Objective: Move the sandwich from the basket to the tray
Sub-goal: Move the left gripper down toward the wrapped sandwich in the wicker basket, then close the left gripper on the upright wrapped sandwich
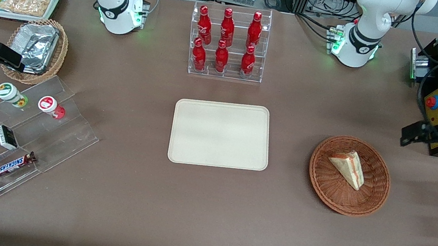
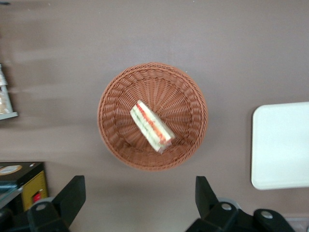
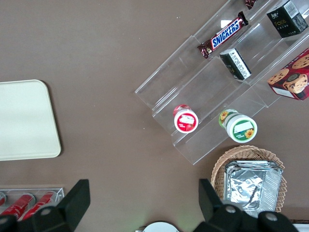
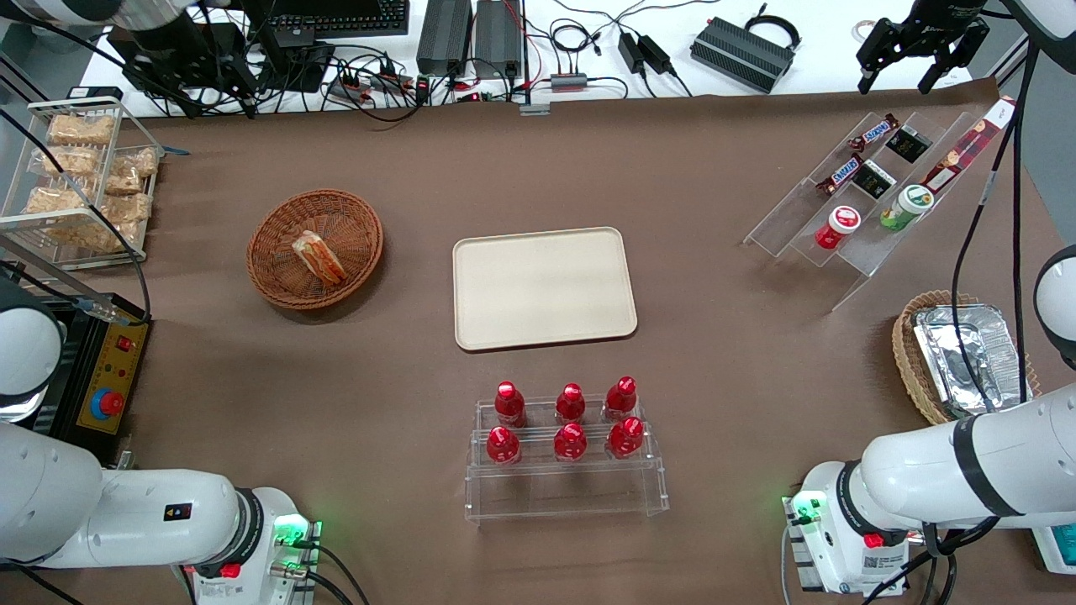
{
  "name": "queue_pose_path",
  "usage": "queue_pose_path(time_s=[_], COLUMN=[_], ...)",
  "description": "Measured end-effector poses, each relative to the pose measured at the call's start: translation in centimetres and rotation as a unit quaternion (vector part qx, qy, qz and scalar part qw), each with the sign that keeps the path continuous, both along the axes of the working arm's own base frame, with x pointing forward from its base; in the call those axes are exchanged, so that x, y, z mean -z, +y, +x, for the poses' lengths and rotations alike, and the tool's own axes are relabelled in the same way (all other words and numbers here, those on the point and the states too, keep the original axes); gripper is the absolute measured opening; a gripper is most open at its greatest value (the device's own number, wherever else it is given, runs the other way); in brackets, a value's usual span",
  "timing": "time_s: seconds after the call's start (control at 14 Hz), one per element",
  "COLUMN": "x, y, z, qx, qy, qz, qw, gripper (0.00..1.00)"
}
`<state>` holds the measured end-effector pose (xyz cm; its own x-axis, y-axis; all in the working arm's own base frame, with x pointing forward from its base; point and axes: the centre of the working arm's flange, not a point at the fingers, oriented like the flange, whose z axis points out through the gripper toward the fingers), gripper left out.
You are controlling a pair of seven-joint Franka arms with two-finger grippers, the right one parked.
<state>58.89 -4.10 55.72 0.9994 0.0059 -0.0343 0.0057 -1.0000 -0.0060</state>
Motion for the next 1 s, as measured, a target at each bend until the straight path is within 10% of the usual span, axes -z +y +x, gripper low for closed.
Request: queue_pose_path(time_s=[0.29, 1.0], x=[7.3, 22.5], y=[-1.3, -2.5], z=[1.9, -2.4], qx=[-0.078, -0.315], qy=[0.018, -0.034], qz=[0.003, -0.010], qw=[0.9968, 0.9485], gripper=[1.00, 1.00])
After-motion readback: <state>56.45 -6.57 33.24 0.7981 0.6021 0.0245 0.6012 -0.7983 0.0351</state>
